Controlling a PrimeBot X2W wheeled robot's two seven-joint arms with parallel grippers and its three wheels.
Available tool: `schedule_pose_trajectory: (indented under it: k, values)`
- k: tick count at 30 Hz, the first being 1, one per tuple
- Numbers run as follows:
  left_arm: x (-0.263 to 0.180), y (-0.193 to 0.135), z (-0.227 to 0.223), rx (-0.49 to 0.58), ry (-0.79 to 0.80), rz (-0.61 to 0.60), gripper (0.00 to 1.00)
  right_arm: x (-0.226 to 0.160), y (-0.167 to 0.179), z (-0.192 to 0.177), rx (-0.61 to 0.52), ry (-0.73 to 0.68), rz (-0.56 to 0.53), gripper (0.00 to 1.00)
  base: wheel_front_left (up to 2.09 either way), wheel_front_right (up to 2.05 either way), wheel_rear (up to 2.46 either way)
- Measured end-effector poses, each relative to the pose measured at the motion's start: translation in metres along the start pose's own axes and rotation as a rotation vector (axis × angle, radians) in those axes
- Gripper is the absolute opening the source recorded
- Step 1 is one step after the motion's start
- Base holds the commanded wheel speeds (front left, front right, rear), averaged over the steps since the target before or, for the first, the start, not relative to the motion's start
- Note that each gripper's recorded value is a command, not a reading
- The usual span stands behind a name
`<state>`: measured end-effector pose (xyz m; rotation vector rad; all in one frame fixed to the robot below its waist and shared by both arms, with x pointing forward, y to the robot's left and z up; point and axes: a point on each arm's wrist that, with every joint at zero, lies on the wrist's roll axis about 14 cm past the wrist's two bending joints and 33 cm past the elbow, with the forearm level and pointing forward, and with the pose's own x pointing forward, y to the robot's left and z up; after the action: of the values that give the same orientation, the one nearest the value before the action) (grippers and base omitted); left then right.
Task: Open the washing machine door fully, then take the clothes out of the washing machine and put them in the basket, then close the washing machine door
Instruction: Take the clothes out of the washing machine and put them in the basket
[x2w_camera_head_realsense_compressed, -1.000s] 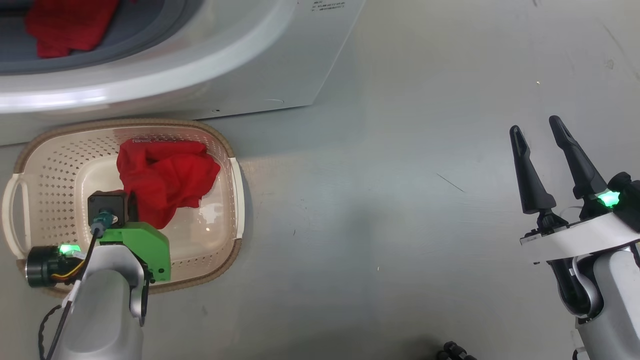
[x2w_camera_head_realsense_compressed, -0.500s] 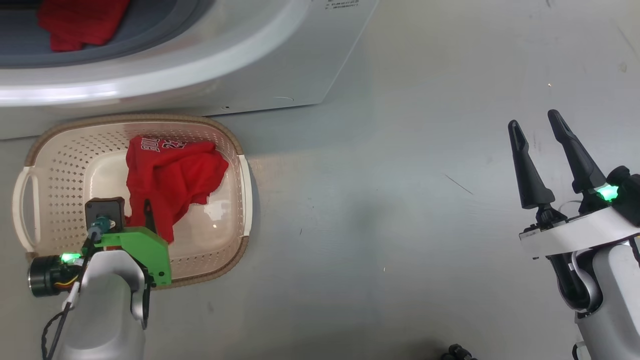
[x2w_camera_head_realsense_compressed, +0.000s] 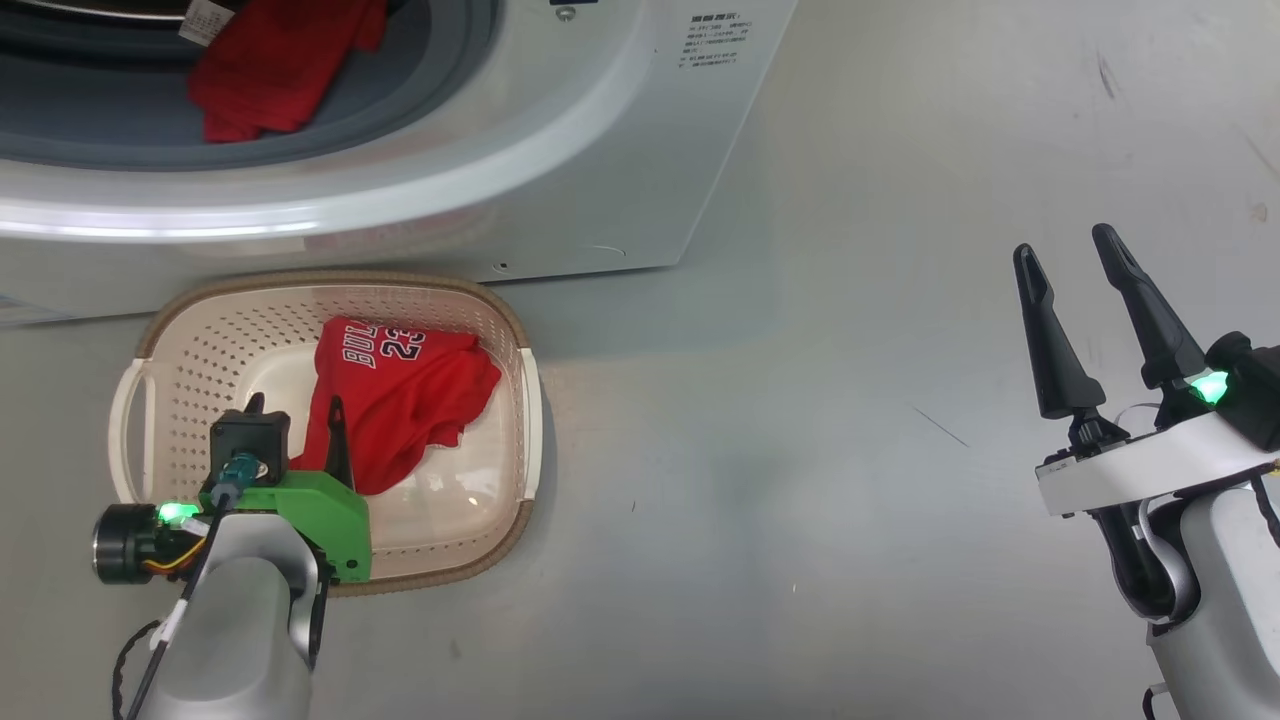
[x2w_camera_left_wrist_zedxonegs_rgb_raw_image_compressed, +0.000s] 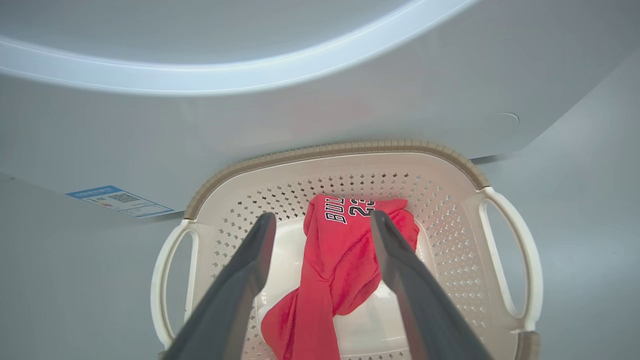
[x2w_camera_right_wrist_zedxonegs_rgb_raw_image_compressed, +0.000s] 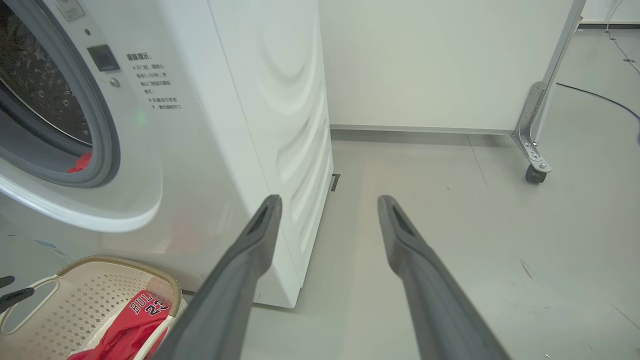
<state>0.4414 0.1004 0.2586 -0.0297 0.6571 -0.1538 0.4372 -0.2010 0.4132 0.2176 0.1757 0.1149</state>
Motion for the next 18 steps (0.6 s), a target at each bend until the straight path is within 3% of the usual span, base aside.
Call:
schedule_pose_trajectory:
  k: [6, 18]
  values:
    - [-0.015, -0.002, 0.029, 0.017, -0.087, -0.023, 1.0, -0.003, 0.01, 0.013, -0.005, -0.033, 0.025, 1.0, 0.0, 0.0, 0.0]
    - [-0.056, 0.012, 0.09, -0.053, -0.284, -0.002, 1.0, -0.025, 0.027, 0.023, 0.012, -0.059, 0.044, 1.0, 0.0, 0.0, 0.0]
